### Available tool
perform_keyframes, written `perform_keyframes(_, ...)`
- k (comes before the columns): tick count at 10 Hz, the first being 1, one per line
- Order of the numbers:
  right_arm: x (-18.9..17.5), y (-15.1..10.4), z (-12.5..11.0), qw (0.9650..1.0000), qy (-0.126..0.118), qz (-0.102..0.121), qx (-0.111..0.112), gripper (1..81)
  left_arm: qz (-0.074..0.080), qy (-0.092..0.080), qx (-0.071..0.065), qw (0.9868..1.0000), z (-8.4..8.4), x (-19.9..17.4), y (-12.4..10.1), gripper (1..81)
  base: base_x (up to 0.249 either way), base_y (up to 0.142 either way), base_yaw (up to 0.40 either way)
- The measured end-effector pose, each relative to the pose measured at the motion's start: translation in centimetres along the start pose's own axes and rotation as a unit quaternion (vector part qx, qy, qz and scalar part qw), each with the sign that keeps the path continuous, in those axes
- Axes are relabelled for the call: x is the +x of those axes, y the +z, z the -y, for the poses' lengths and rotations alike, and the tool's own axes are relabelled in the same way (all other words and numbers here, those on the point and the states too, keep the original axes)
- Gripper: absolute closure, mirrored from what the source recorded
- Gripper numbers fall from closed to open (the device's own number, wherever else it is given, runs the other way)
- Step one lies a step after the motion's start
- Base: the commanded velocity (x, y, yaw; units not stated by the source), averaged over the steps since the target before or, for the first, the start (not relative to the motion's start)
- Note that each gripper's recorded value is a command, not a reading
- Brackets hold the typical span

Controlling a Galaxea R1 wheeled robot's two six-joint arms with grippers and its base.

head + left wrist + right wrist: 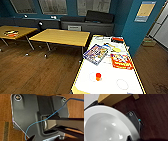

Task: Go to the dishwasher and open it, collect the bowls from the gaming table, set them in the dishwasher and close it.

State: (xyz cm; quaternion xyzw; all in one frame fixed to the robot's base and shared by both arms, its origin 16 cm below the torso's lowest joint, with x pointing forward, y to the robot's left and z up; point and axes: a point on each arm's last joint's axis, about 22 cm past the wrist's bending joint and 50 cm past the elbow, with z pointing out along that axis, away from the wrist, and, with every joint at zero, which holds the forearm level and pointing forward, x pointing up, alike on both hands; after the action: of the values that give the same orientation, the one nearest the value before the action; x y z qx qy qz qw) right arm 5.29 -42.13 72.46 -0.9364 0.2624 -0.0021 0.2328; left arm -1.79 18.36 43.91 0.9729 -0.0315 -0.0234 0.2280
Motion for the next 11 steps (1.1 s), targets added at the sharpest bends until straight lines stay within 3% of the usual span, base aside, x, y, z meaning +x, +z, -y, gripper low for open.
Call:
perform_keyframes(3,-2.6,0.8,-2.9,0.9997,0.006,-0.018,-0.015,81.1,-0.014,0.002,-0.034,0.9993,0.5,1.9,-3.4,1.0,0.0,0.0,0.0)
perform_keyframes(5,-3.2,2.7,-3.2,0.9994,-0.003,-0.033,-0.006,81.1,-0.022,0.005,-0.05,0.9985,1.3,3.3,-6.4,1.0,0.0,0.0,0.0)
perform_keyframes(7,-4.3,5.0,-4.0,0.9991,-0.015,-0.04,0.0,81.1,-0.033,0.008,-0.05,0.9982,3.4,5.0,-9.9,1.0,0.0,0.0,0.0)
perform_keyframes(8,-5.5,6.1,-4.6,0.999,-0.023,-0.038,0.001,81.1,-0.037,0.009,-0.055,0.9977,3.7,5.8,-11.5,1.0,0.0,0.0,0.0)
perform_keyframes(9,-6.5,7.0,-4.9,0.999,-0.022,-0.038,0.001,81.1,-0.047,0.013,-0.065,0.9967,3.4,7.5,-13.2,1.0,0.0,0.0,0.0)
perform_keyframes(11,-9.7,8.6,-4.7,0.9994,-0.014,-0.03,0.011,81.1,-0.07,0.024,-0.065,0.9952,4.6,10.9,-17.0,1.0,0.0,0.0,0.0)
